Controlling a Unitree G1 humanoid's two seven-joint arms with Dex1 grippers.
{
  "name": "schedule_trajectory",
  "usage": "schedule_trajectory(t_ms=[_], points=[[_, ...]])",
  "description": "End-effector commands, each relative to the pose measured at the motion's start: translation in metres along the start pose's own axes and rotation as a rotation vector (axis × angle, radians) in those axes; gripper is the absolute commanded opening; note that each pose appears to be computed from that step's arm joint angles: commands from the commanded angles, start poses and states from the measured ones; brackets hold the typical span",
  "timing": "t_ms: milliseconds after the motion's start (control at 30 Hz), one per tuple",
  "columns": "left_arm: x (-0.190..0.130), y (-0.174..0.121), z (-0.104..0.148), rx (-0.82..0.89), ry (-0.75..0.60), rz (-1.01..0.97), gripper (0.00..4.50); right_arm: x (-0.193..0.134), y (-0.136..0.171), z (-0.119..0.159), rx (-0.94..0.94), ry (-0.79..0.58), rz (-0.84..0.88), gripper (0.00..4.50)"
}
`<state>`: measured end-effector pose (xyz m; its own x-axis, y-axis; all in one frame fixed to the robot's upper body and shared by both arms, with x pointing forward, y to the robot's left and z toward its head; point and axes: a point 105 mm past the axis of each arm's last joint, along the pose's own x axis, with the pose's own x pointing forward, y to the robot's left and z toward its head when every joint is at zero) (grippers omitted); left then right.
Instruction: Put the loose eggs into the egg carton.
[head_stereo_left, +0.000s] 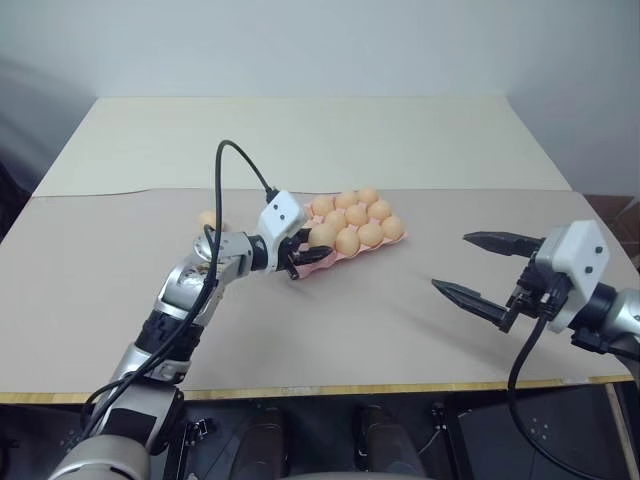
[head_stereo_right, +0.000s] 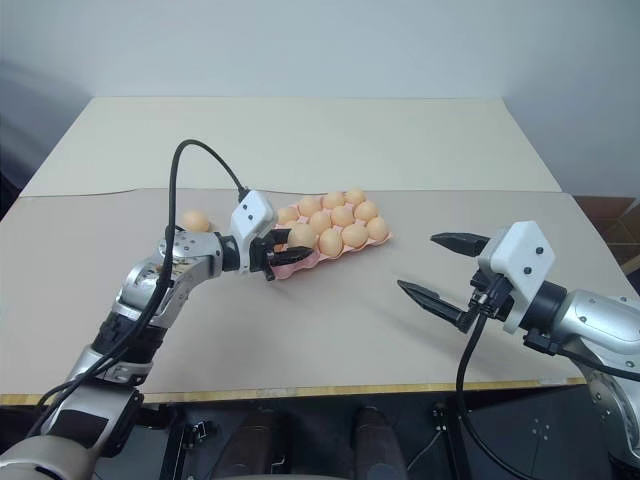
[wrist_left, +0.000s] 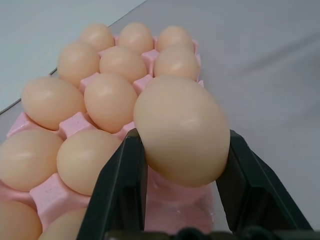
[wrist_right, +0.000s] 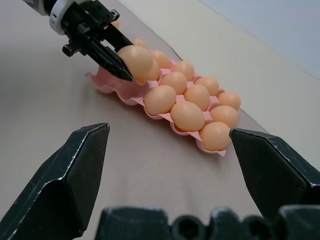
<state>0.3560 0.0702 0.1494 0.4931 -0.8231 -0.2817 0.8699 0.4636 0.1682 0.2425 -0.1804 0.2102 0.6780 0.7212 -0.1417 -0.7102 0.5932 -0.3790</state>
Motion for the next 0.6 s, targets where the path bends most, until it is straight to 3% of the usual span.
schedule_trajectory(t_ms=[33,167,367,600], points=[[-0.005,0.004,0.014,0.052,-0.028,-0.004,3.20,-0.002,0.001,0.012,-0.027,-0.041,-0.011,4.50],[-0.015,0.013,0.022,0.058,-0.046,0.038,4.44,-0.001,0.000,0.012,-0.026,-0.045,-0.013,4.50],[-0.046,0.025,0.024,0.078,-0.054,0.102,4.48,0.000,-0.001,0.012,-0.027,-0.053,-0.009,4.50],[-0.112,0.027,0.008,-0.026,-0.091,0.182,4.48,0.001,-0.002,0.010,-0.017,-0.055,-0.003,4.50]])
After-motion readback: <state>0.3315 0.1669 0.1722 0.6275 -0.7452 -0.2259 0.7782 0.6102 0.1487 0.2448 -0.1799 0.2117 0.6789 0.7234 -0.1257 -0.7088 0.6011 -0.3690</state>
